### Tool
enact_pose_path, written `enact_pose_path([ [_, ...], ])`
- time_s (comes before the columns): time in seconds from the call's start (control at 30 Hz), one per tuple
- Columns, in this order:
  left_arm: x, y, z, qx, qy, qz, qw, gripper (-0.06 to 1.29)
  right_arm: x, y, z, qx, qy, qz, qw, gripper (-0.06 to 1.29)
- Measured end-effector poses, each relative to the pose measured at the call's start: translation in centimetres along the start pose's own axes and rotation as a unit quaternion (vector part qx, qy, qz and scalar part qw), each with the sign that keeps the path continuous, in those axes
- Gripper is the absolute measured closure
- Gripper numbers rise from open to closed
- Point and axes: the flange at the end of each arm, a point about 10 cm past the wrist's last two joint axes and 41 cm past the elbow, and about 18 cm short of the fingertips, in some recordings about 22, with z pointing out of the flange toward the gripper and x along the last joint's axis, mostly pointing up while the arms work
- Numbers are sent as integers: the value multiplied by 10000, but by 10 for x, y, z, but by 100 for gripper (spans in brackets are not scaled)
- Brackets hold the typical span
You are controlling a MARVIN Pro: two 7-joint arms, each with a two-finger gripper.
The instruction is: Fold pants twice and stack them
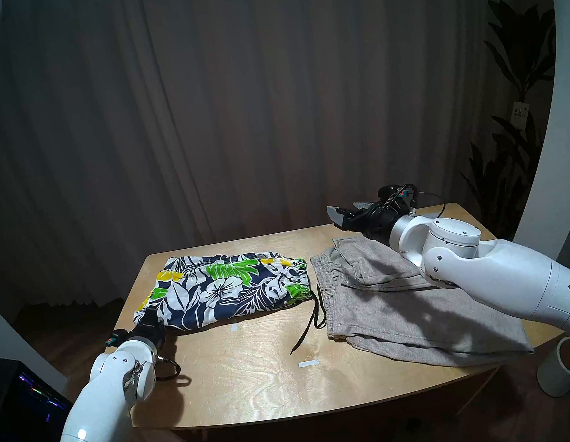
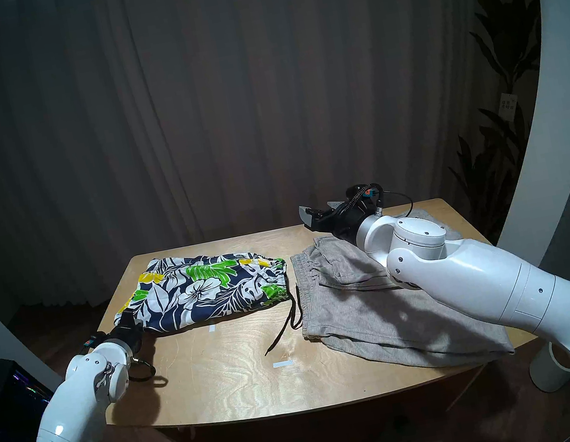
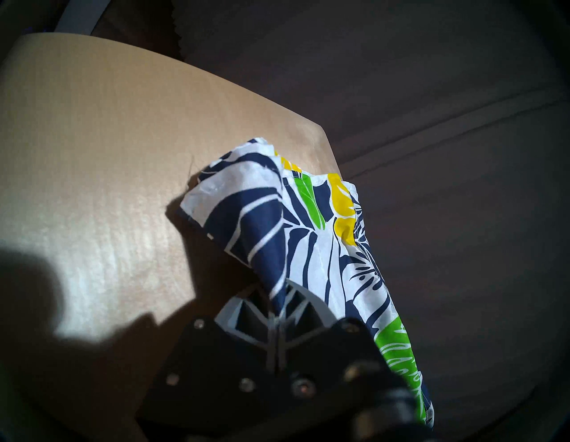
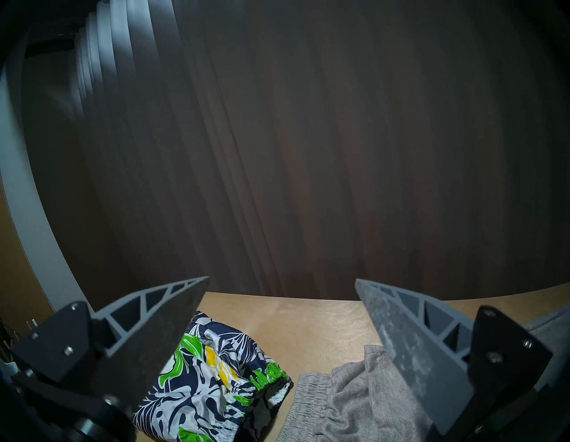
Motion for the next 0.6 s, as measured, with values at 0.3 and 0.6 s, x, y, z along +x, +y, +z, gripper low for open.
enact_pose_path([
  [0.3,6,-10,-13,43,105,-5,9999,126,1,1,4,31,4,-17,10000,-2],
  [0.6,17,-19,-19,105,255,121,9995,126,0,1,6,30,6,-8,10000,-2],
])
